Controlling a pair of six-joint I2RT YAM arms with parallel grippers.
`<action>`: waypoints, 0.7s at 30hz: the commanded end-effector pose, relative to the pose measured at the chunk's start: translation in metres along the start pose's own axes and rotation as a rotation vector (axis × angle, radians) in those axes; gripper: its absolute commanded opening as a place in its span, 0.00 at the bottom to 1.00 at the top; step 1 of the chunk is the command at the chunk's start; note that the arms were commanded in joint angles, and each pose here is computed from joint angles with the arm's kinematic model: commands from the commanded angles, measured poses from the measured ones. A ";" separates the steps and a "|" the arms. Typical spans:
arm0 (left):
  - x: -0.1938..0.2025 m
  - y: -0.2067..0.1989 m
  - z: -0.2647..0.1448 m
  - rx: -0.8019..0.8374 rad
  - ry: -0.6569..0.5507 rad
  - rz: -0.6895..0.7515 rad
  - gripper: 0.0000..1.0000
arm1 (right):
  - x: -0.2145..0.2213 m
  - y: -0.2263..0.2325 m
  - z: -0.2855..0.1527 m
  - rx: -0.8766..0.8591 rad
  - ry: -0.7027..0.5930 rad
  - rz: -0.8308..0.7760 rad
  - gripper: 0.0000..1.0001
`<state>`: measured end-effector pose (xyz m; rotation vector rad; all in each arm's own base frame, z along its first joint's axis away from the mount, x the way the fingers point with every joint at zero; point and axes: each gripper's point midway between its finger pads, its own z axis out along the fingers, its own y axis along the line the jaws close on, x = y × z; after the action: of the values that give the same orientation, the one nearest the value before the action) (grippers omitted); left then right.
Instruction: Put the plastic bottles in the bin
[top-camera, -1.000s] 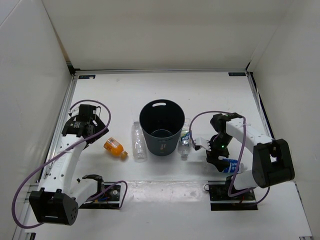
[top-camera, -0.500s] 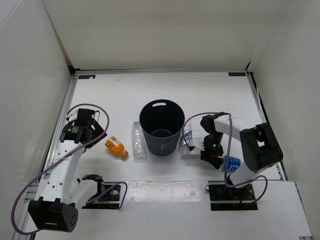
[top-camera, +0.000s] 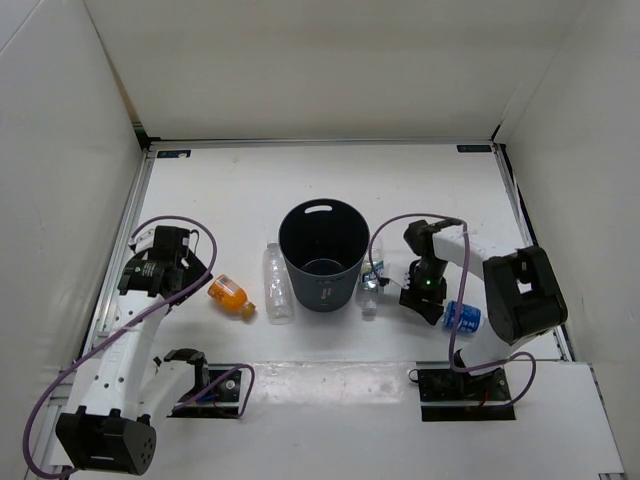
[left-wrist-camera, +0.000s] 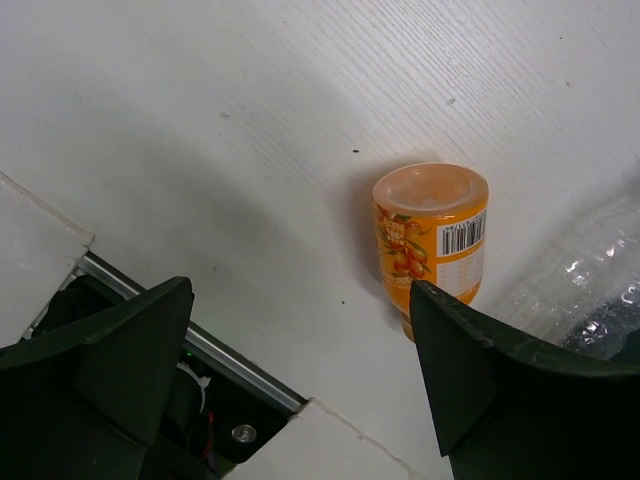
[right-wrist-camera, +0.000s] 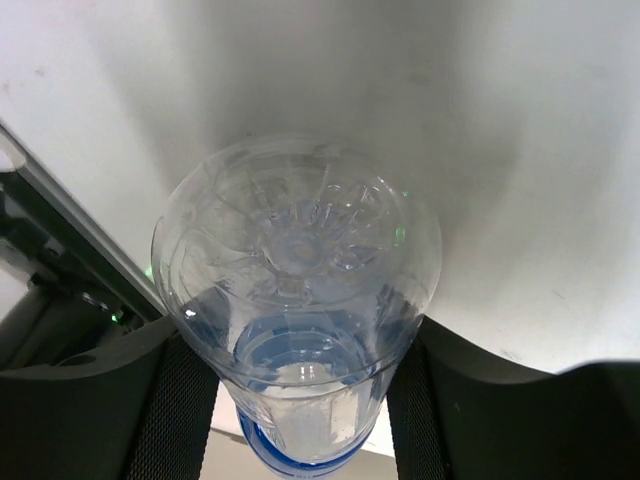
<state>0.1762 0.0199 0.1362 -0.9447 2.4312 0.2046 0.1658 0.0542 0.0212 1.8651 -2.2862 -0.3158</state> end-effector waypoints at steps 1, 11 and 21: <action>-0.010 -0.001 -0.003 0.001 -0.035 -0.026 1.00 | -0.023 -0.033 -0.024 0.101 -0.125 0.108 0.06; -0.034 -0.027 0.007 0.022 -0.062 -0.006 1.00 | -0.021 -0.096 -0.189 0.159 -0.606 0.562 0.00; -0.061 -0.059 0.022 0.052 -0.089 -0.012 1.00 | -0.061 -0.063 -0.367 0.627 -0.986 0.568 0.00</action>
<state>0.2364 0.0163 0.1349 -0.9150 2.4236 0.2069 0.3500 0.0539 0.2992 1.2940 -3.6257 -0.4814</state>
